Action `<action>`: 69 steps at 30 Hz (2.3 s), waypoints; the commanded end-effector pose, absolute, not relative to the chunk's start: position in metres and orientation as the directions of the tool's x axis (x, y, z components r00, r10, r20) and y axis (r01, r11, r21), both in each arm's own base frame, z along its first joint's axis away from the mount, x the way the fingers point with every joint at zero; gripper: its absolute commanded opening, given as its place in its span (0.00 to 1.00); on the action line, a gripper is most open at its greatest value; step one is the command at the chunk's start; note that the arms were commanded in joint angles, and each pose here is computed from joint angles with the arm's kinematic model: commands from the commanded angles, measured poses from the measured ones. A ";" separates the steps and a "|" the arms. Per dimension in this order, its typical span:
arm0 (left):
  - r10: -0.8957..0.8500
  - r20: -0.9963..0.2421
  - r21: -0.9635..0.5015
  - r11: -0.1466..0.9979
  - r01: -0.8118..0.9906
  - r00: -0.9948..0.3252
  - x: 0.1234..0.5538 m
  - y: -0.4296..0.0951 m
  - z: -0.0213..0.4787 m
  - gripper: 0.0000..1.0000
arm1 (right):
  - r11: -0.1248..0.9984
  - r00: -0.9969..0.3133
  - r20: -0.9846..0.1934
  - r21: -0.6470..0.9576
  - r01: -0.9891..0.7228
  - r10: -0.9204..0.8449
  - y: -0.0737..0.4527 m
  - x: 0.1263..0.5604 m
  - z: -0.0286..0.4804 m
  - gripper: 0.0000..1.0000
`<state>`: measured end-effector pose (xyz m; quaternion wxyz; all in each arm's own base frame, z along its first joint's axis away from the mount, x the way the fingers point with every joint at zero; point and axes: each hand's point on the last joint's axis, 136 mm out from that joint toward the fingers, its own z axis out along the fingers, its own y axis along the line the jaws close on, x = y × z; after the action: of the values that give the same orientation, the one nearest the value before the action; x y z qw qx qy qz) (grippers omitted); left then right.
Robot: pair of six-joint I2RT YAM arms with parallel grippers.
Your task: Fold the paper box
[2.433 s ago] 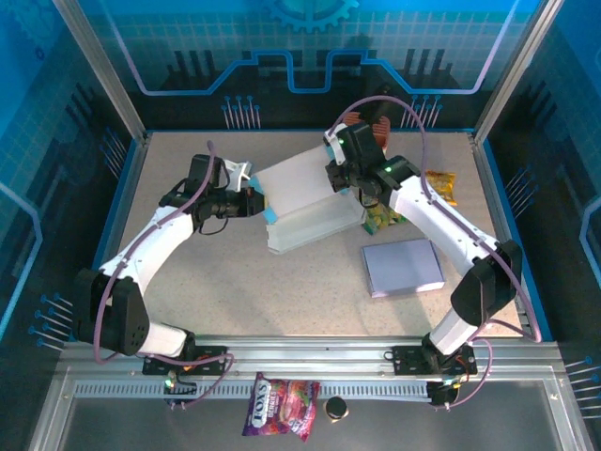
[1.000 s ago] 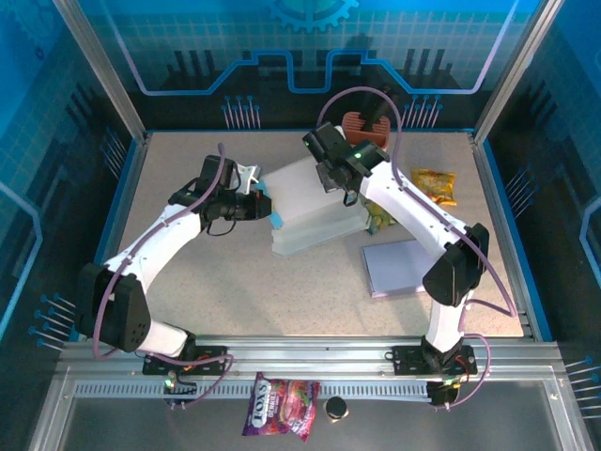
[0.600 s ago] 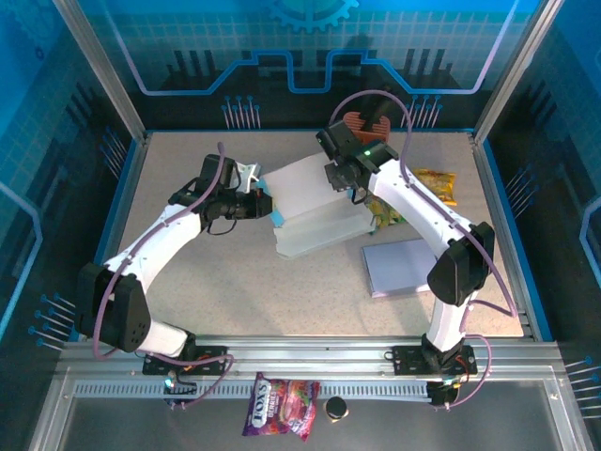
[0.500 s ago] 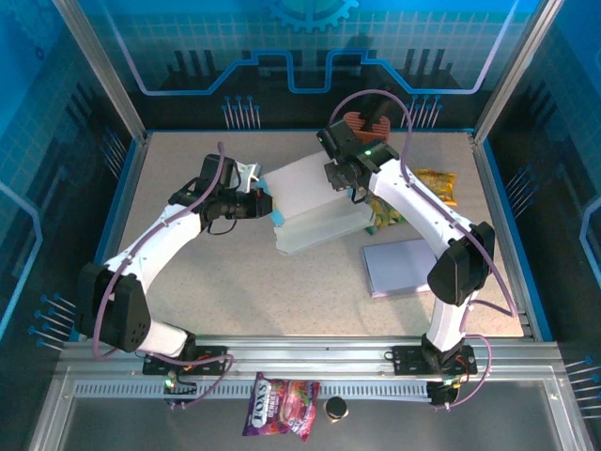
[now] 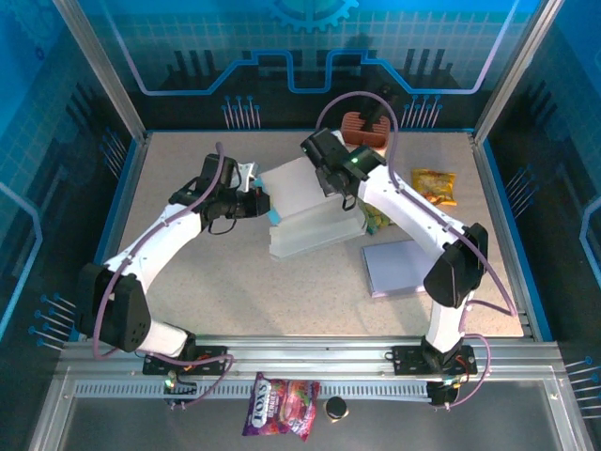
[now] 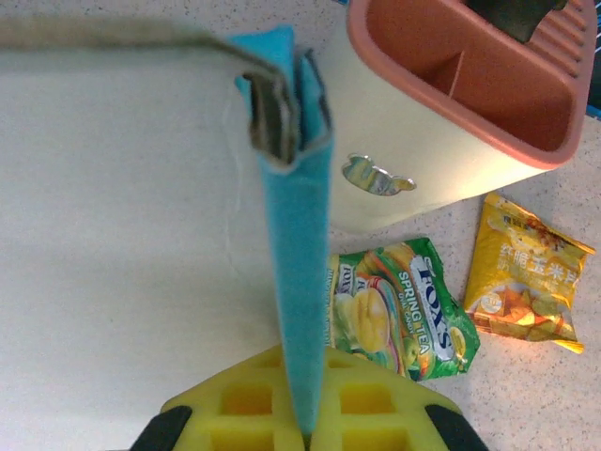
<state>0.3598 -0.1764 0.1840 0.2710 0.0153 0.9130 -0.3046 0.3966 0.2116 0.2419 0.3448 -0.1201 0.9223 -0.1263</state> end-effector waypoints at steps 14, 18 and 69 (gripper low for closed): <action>-0.226 -0.276 -0.433 0.897 -0.089 -0.934 0.311 -0.153 0.061 0.07 | 0.941 -0.853 -0.431 -0.288 -0.179 -0.294 0.240 0.315 0.135 0.00; -0.232 -0.249 -0.419 0.901 -0.111 -0.940 0.305 -0.153 0.045 0.09 | 0.939 -0.856 -0.418 -0.287 -0.191 -0.303 0.243 0.307 0.126 0.00; -0.255 -0.343 -0.175 0.963 -0.206 -0.904 0.300 -0.132 0.038 0.21 | 0.918 -0.831 -0.421 -0.313 -0.243 -0.363 0.260 0.296 0.130 0.00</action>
<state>0.3046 -0.1451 0.0384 0.1833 -0.1220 0.9714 -0.0893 0.3023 0.2500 0.1284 0.2416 -0.1500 0.9499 -0.1298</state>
